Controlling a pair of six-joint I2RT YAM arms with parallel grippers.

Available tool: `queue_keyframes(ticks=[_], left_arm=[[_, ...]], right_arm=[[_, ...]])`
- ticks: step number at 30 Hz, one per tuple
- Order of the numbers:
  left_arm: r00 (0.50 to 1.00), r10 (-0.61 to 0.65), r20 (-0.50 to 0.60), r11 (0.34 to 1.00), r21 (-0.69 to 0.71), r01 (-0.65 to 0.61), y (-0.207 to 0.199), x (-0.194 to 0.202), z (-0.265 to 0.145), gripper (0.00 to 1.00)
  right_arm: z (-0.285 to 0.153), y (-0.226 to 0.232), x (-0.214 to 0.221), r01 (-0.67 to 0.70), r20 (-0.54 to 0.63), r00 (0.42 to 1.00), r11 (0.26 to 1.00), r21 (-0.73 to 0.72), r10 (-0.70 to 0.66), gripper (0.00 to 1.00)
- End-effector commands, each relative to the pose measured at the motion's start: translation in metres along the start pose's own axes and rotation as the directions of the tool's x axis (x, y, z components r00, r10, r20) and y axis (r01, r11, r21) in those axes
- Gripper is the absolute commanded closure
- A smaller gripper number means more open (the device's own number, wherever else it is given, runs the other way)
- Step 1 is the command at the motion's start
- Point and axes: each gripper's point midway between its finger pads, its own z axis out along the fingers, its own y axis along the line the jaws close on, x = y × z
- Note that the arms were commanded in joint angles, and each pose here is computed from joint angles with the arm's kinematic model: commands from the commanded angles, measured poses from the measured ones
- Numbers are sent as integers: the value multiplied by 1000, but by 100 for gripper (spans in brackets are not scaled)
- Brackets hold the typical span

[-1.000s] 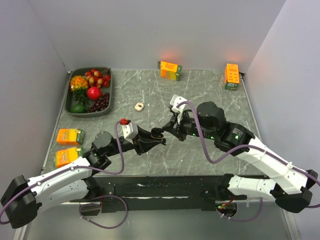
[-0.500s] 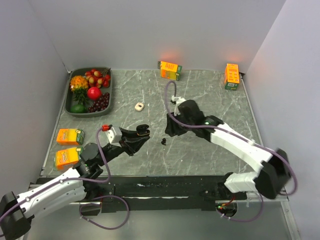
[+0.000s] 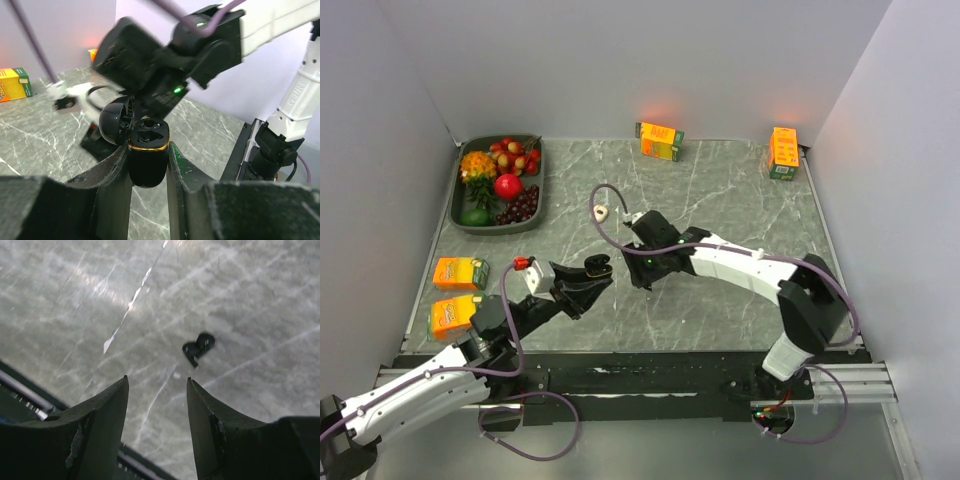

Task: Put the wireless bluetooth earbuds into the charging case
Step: Pick up the earbud from the center of the board.

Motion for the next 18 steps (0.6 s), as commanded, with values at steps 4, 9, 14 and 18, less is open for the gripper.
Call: queue_keyframes(ticks=[4,9,14,18], left_arm=[[999,-9,35,1000,-5,10,-4,-15,-2,99],[999,-11,34,1000,5,11,-7,-15,-3,99],[999,-5,34,1000,8,5,-8,-15,-2,99],[999,-10,30,1000,11,10,-8,-13,-2,99]], right_arm=[[30,-16,-6,43,-52,998,988,146,-36,45],[40,-23,-3,48,-83,996,981,187,-32,48],[47,-26,3,41,-99,995,979,201,-21,48],[51,-25,6,47,-108,994,981,191,-26,53]])
